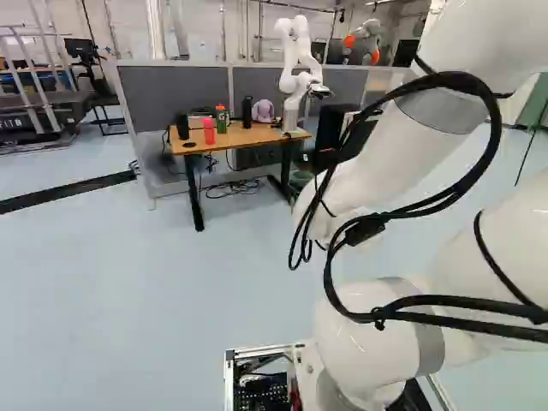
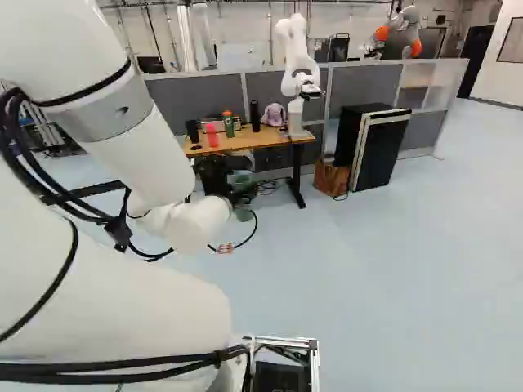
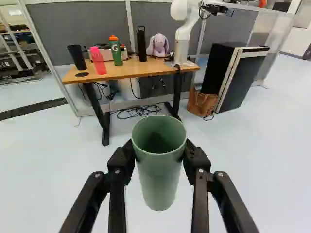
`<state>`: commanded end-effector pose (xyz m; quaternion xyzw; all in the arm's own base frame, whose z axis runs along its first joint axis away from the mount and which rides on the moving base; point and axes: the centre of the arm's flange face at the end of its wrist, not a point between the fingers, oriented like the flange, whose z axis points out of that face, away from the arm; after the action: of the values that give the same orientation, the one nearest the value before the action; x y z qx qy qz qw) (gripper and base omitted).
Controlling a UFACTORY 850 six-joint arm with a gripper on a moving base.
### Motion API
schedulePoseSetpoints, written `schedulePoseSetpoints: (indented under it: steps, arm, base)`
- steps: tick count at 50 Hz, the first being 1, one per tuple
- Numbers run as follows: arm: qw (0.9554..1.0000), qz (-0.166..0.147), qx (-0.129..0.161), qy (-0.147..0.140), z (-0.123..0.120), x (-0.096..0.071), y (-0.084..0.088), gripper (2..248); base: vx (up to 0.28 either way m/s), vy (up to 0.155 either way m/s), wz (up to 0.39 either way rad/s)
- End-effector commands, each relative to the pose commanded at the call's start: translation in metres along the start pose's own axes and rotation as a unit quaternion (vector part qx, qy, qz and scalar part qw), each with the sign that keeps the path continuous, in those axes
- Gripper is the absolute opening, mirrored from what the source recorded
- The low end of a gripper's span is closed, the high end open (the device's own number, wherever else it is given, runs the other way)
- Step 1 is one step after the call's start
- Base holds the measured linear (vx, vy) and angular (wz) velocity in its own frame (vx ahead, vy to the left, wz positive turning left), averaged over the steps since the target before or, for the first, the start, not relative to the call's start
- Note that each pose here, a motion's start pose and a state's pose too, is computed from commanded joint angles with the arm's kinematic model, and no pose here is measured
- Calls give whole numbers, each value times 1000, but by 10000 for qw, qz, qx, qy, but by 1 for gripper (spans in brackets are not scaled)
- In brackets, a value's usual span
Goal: Place the green cup on the table
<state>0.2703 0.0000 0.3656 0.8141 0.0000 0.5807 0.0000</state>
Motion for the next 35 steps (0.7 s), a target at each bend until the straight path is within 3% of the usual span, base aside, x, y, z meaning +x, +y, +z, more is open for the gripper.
schedulePoseSetpoints:
  steps: [13, 35]
  arm:
    - [10000, 0, 0, 0, 0, 0, 0, 120]
    - [10000, 0, 0, 0, 0, 0, 0, 120]
  base:
    - [189, 13, -42]
    - [360, 41, -56]
